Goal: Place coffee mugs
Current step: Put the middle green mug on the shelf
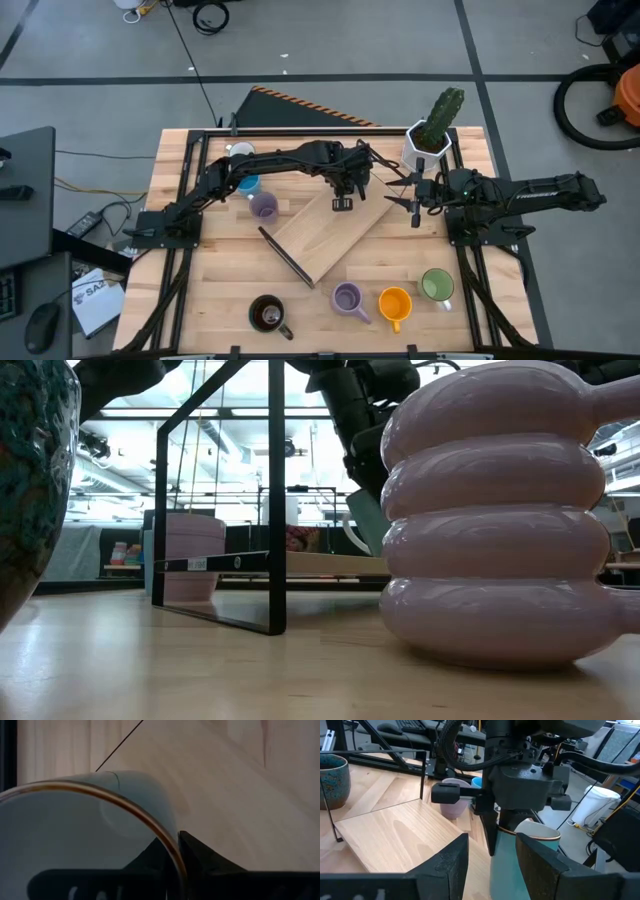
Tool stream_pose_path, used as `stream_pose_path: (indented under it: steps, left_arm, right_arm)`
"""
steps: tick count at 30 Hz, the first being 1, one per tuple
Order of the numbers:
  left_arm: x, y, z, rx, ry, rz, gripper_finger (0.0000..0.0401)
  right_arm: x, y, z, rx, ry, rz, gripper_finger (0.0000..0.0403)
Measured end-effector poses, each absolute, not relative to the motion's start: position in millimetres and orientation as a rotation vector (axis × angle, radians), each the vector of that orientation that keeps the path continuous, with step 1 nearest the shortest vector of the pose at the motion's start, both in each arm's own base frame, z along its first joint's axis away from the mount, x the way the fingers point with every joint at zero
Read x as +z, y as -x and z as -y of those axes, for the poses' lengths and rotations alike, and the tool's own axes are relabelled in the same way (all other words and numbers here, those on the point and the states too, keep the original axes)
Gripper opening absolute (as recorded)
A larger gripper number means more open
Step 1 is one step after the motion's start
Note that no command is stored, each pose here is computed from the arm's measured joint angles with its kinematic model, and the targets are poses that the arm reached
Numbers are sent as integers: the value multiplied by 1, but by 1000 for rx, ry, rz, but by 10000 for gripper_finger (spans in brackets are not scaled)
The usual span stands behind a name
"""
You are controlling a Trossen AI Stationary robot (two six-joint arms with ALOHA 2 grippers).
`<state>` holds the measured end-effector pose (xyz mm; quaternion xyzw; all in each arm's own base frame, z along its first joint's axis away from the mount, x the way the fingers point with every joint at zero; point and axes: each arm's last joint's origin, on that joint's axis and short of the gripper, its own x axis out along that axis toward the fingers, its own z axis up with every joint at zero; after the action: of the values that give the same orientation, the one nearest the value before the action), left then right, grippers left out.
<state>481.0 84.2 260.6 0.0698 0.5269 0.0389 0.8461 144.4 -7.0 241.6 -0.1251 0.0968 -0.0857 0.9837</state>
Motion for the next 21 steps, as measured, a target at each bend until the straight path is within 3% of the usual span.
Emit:
stream_pose_path:
  steps: [11, 21]
  left_arm:
    - [263, -481, -83, 86, -153, -1102, 99]
    - [264, -483, -85, 110, -218, -1083, 105]
  right_arm:
    - [242, -144, 7, -172, 252, -194, 169]
    - [242, -144, 7, -171, 251, -194, 169]
